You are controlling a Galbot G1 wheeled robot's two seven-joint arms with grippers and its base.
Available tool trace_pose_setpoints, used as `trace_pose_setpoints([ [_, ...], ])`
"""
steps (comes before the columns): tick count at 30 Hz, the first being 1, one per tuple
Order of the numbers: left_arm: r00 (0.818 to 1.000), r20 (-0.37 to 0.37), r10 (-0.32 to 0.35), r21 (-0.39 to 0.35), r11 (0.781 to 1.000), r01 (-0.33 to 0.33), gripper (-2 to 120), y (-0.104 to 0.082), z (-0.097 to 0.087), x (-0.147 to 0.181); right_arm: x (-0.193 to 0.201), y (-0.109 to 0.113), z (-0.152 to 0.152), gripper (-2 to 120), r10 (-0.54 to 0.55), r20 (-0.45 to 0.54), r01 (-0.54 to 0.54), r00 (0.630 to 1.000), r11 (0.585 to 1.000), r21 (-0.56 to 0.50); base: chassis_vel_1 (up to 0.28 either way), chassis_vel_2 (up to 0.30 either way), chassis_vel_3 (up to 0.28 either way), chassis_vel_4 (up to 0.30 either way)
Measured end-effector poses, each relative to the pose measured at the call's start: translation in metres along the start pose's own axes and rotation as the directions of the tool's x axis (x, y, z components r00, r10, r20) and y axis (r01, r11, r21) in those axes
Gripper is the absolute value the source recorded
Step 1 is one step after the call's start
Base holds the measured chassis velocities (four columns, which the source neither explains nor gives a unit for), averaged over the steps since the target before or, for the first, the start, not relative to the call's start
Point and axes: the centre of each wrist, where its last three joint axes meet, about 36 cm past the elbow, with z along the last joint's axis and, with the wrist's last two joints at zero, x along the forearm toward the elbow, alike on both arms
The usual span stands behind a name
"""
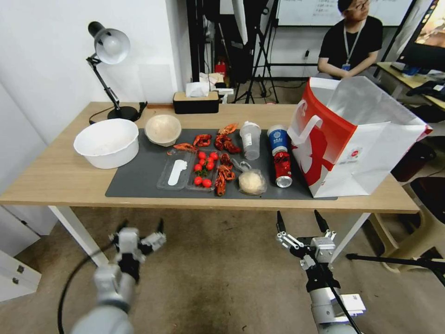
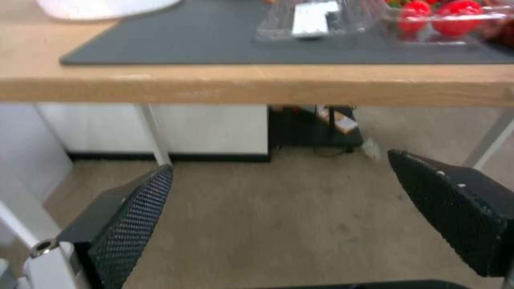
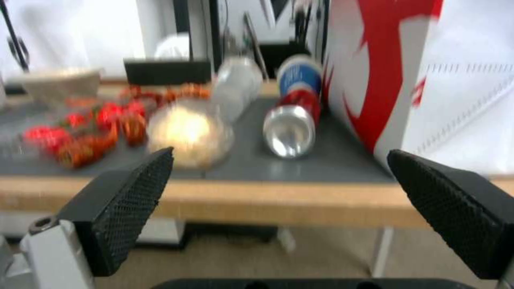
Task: Pick up the trash from the table and place it into the takeout bag.
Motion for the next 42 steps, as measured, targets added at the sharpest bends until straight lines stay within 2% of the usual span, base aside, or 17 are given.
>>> trace_pose_setpoints([
  [1,1.000,0.000,0.000,0.000,1.000,0.000,100,0.000,0.000,0.000,0.000,0.000,0.000,100,0.000,0.000,0.000,1.000,1.000,0.000,0.000,0.000,0.000,0.000],
  [4,1.000,0.012,0.007,0.010,1.000,-0.007,100,-0.004,-0.002,0.003,0.004,0.000,-0.010,100,0.014,-0.115,-0.012,0.993,1.000,0.014,0.000,0.000,0.000,0.000],
  [8,1.000,0.022,0.006,0.012,1.000,-0.006,100,-0.004,-0.002,0.003,0.006,-0.001,-0.014,100,0.020,-0.161,-0.018,0.987,1.000,0.015,0.000,0.000,0.000,0.000],
  [9,1.000,0.026,0.004,0.012,1.000,-0.005,100,-0.003,-0.001,0.003,0.008,-0.009,-0.025,100,0.039,-0.175,-0.034,0.984,0.999,0.028,0.000,0.000,0.000,0.000],
  [13,1.000,0.029,0.004,0.013,1.000,-0.005,100,-0.003,0.000,0.001,0.009,-0.016,-0.035,100,0.049,-0.166,-0.043,0.985,0.998,0.040,0.000,0.000,0.000,0.000],
  [22,0.999,0.039,-0.003,0.004,1.000,0.003,100,0.001,0.000,-0.004,0.007,-0.019,-0.035,100,0.006,-0.134,-0.001,0.991,0.999,0.035,0.000,0.000,0.000,0.000],
  [29,0.998,0.058,-0.009,-0.024,1.000,0.010,100,0.010,-0.003,-0.014,0.001,-0.025,-0.028,100,-0.097,-0.077,0.098,0.992,0.995,0.012,0.000,0.000,0.000,0.000],
  [35,0.998,0.053,0.018,-0.033,0.999,-0.017,100,0.012,-0.005,-0.024,-0.006,-0.032,-0.028,100,-0.157,-0.005,0.157,0.988,0.988,0.010,0.000,0.000,0.000,0.000],
  [42,0.999,0.049,0.025,-0.031,0.999,-0.023,100,0.015,-0.008,-0.028,-0.040,-0.045,-0.030,100,-0.234,0.058,0.232,0.971,0.972,0.033,0.000,0.000,0.000,0.000],
])
